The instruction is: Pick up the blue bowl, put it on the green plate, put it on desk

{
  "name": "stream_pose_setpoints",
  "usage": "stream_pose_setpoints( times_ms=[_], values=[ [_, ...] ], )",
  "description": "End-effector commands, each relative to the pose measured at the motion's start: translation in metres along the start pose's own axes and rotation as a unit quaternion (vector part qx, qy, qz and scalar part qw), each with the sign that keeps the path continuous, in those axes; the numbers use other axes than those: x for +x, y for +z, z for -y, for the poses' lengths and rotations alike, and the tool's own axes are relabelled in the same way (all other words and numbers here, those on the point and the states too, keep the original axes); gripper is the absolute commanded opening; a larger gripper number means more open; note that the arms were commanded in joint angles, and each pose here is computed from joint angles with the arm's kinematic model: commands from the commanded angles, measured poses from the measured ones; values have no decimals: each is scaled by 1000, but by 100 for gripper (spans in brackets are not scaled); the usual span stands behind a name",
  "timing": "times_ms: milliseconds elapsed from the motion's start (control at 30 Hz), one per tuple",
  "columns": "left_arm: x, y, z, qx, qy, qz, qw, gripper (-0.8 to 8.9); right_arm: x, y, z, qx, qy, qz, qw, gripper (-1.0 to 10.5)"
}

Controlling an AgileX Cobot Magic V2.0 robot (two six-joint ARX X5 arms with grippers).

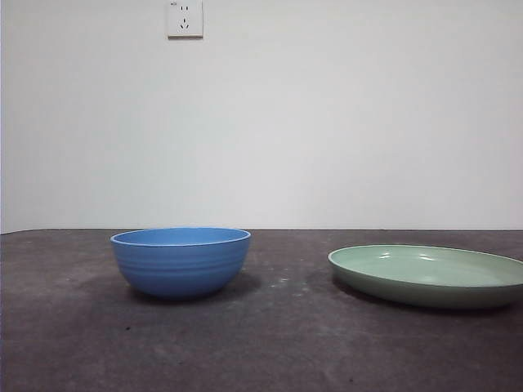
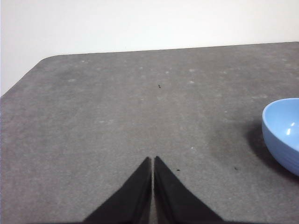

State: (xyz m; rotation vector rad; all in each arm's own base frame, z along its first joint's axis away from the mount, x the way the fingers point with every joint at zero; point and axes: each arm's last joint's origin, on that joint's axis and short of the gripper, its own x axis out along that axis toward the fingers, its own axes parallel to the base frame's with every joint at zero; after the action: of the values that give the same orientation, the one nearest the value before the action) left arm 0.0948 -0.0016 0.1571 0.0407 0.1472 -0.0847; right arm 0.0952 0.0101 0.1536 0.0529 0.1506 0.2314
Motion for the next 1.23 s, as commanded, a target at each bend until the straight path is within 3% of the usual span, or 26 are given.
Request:
stream_pose_setpoints(
  times_ms=[33,267,567,900,1067,1233],
  values=[
    [2,-7,0,-65,1,-13,998,9,0,-1,0,45,3,2,999,8],
    [2,-7,0,-197,3,-13,980,9,0,-2,0,102,-2,-6,995,8],
    [-5,9,1,-254,-13,-12,967,10,-4,12,-1,142,1,17,990,8],
    [-26,61,1,-246,-29,2,969,10,-25,64,-7,133,7,68,989,8],
    [-28,86,3,-217,-69,-42,973,10,-32,93,-10,122,8,35,992,8],
    [-22,109,4,-178,-122,-105,971,10,-28,120,-13,97,31,-46,994,8]
  ],
)
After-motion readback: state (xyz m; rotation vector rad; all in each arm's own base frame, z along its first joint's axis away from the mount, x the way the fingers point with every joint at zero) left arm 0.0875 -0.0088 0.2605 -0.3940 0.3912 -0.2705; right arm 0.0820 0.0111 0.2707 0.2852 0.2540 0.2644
